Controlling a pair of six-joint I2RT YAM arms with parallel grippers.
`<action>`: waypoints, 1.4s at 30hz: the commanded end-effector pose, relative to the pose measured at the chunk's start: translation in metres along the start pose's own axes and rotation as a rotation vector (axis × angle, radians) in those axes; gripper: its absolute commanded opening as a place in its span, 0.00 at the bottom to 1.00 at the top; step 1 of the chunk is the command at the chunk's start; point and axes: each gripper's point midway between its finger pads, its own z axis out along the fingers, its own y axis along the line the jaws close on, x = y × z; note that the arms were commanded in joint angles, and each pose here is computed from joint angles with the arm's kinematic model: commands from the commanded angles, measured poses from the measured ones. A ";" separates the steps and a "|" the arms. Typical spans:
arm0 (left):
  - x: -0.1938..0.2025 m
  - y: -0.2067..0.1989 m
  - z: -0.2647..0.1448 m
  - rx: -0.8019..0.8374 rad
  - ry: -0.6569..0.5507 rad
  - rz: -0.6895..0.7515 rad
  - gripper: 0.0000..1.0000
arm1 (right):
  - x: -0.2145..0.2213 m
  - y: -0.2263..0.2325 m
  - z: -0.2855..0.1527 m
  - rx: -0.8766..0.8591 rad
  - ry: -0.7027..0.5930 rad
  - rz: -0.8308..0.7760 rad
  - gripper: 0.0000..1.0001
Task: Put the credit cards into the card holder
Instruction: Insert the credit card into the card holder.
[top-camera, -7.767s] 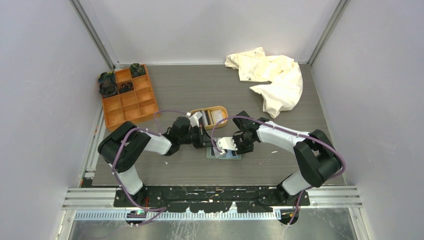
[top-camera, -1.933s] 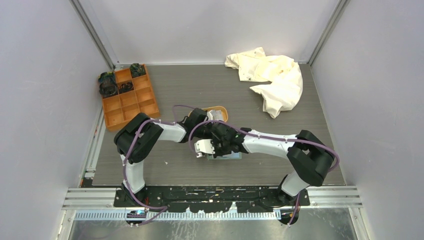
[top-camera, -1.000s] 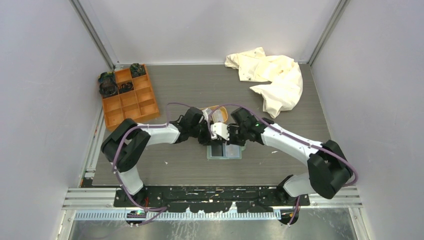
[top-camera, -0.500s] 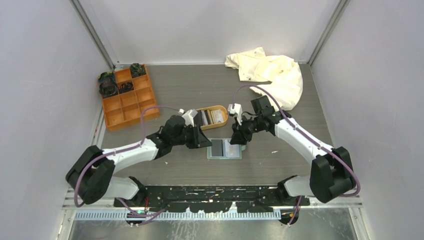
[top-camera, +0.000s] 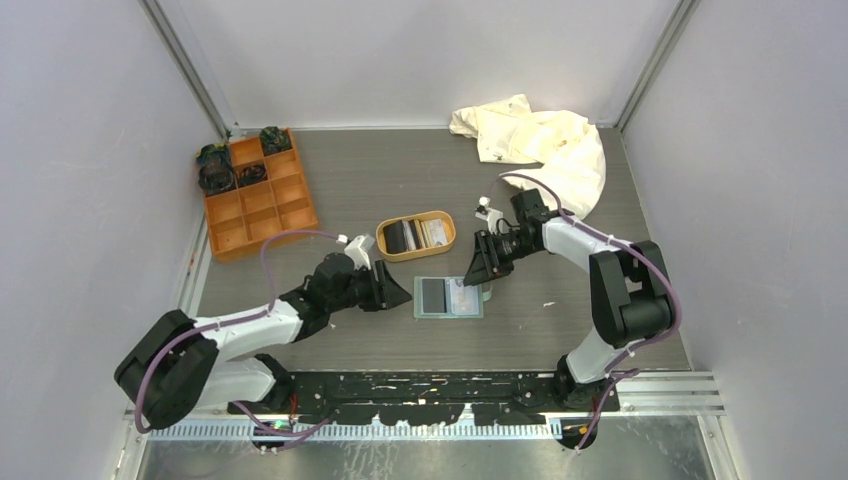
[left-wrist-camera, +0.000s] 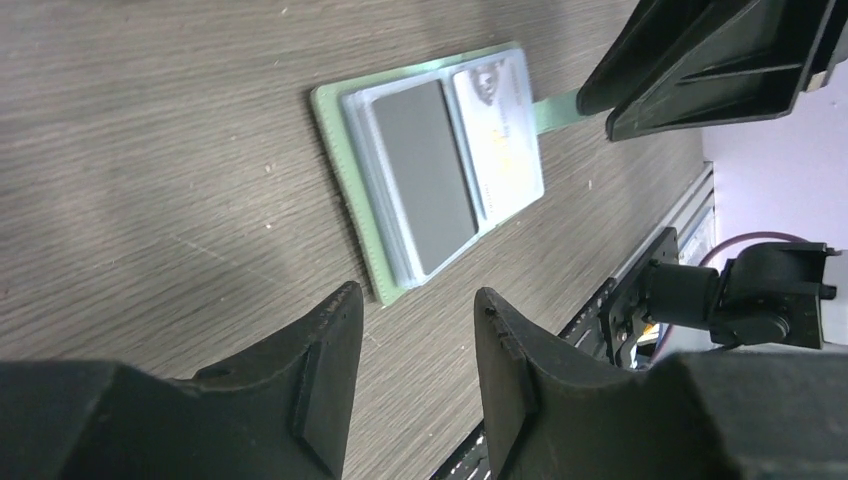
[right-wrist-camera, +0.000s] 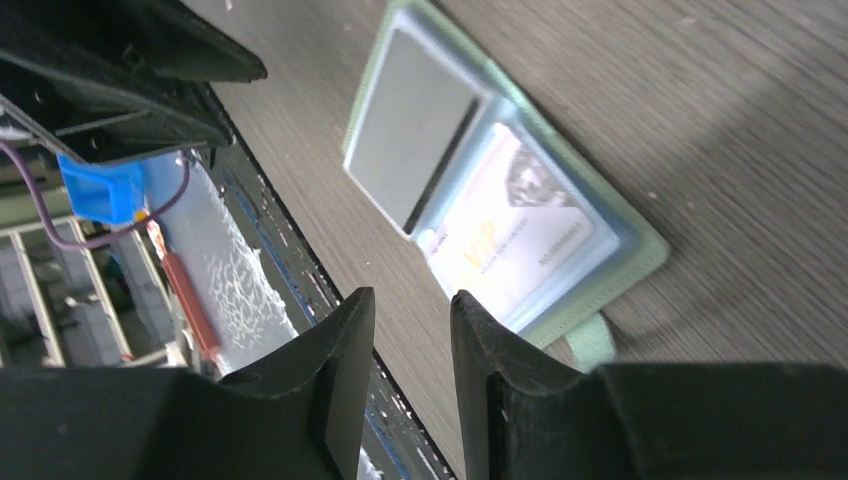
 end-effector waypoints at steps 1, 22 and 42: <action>-0.008 -0.002 0.010 0.027 -0.040 -0.034 0.45 | -0.014 -0.011 -0.002 0.072 -0.002 0.095 0.39; 0.022 0.022 0.040 -0.035 0.075 -0.113 0.45 | -0.001 -0.046 0.014 0.155 0.113 0.232 0.39; 0.041 0.014 0.053 -0.027 0.133 -0.094 0.40 | -0.011 -0.020 0.020 -0.024 0.117 0.289 0.35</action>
